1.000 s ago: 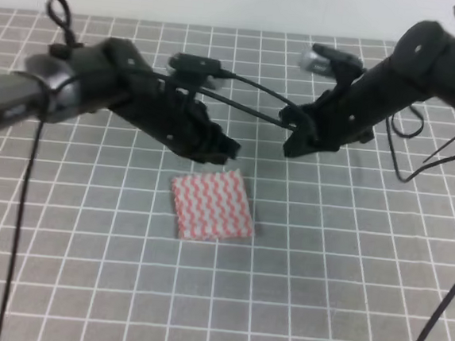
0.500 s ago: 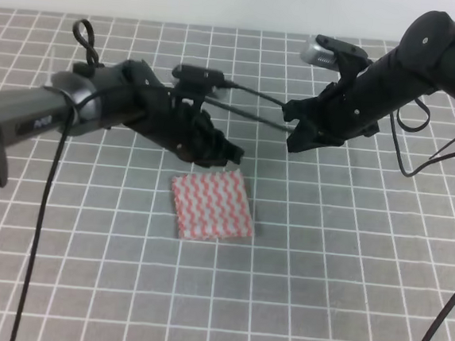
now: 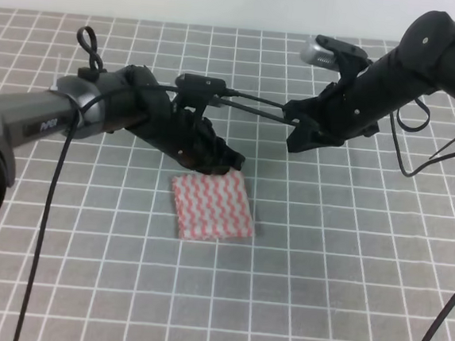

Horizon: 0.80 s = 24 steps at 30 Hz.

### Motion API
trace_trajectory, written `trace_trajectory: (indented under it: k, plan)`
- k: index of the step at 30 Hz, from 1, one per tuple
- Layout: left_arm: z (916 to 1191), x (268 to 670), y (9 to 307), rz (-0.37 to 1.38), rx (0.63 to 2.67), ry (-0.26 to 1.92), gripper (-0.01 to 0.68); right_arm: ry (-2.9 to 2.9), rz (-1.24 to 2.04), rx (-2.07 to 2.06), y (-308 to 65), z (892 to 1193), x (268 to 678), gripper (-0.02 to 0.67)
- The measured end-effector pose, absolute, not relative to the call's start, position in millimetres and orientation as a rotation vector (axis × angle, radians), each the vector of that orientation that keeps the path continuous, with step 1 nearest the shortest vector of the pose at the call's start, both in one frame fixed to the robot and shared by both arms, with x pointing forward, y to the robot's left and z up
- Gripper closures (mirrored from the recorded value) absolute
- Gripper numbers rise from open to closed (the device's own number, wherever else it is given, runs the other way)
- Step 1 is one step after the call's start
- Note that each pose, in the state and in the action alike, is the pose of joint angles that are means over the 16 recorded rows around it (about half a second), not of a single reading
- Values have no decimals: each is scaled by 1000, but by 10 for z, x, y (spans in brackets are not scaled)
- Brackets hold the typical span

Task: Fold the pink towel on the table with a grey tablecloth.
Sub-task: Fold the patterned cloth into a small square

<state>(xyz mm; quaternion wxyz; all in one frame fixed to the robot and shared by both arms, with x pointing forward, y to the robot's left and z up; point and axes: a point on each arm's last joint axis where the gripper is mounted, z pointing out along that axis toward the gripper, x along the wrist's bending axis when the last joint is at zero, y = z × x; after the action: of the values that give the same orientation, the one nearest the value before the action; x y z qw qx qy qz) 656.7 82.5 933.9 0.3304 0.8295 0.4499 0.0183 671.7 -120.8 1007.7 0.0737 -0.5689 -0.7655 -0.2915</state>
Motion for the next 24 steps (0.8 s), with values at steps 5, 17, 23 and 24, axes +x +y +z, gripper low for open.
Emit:
trace_trajectory:
  k: [5, 17, 23, 24]
  plan:
    - [9343, 6547, 804, 27, 2175, 1156, 673, -2298, -876, -1708, -1208, 10077, 6717, 666]
    - [9394, 6508, 677, 38, 2197, 1057, 674, -2299, -876, -1710, -1209, 10077, 6719, 666]
    - [9580, 6526, 640, 92, 2185, 1004, 673, -2307, -868, -1707, -1218, 10089, 6711, 665]
    - [9631, 6528, 643, 106, 2178, 998, 673, -2311, -863, -1705, -1222, 10094, 6706, 665]
